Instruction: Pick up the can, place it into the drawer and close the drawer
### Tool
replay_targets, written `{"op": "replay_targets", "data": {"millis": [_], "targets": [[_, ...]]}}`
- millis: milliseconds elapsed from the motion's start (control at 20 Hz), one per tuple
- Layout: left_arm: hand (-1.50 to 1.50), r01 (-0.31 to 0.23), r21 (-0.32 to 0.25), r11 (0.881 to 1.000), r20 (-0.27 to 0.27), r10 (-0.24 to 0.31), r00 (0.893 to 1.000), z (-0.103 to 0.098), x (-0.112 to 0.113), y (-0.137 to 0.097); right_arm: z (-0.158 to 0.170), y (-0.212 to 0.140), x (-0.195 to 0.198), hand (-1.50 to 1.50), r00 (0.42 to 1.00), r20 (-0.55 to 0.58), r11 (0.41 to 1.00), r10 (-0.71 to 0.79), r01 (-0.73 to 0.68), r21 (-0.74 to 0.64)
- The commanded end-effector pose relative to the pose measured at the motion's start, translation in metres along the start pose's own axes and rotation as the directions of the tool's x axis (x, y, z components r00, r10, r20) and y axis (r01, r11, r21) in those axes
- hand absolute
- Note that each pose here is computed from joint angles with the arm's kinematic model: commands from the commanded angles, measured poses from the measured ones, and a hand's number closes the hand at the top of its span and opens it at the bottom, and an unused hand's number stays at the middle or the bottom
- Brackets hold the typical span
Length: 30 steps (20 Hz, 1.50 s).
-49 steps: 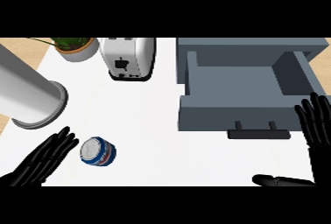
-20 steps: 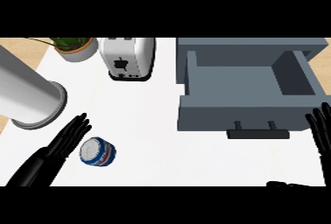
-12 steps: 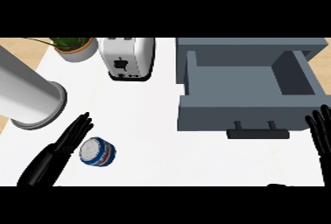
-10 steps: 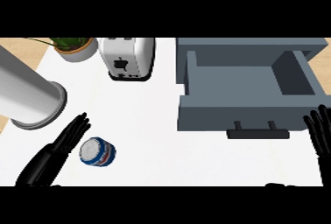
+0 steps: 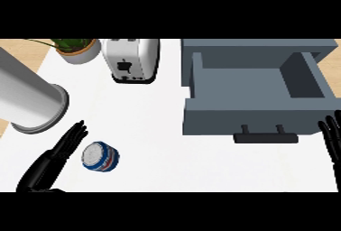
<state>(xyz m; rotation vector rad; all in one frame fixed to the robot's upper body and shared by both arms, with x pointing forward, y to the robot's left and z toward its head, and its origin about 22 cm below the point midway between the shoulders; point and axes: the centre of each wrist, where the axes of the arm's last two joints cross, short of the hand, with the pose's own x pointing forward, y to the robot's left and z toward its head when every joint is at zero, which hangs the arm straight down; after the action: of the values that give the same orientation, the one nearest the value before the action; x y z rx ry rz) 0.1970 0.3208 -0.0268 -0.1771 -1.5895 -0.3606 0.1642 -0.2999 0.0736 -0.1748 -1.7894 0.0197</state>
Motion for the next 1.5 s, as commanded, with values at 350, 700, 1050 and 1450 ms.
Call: {"op": "replay_targets", "data": {"millis": [350, 700, 1050, 1450], "targets": [[-1.5, -0.008, -0.009, 1.0, -0.025, 0.008, 1.0, 0.001, -0.028, 0.004, -0.009, 0.008, 0.01, -1.5, 1.0, -0.005, 1.0, 0.0, 0.0, 0.002], [-1.5, 0.003, 0.023, 1.0, -0.054, -0.002, 0.999, -0.003, -0.054, 0.004, -0.006, -0.001, 0.011, -1.5, 1.0, 0.015, 1.0, -0.001, 0.001, 0.004], [-1.5, -0.013, 0.041, 0.999, -0.072, 0.016, 0.997, -0.011, -0.076, 0.016, 0.018, 0.011, 0.009, -1.5, 1.0, 0.019, 1.0, -0.01, 0.01, -0.013], [-1.5, -0.018, 0.018, 1.0, -0.058, 0.019, 0.998, -0.026, -0.079, 0.0, 0.011, -0.013, 0.019, -1.5, 1.0, 0.014, 1.0, 0.004, -0.004, -0.009]]}}
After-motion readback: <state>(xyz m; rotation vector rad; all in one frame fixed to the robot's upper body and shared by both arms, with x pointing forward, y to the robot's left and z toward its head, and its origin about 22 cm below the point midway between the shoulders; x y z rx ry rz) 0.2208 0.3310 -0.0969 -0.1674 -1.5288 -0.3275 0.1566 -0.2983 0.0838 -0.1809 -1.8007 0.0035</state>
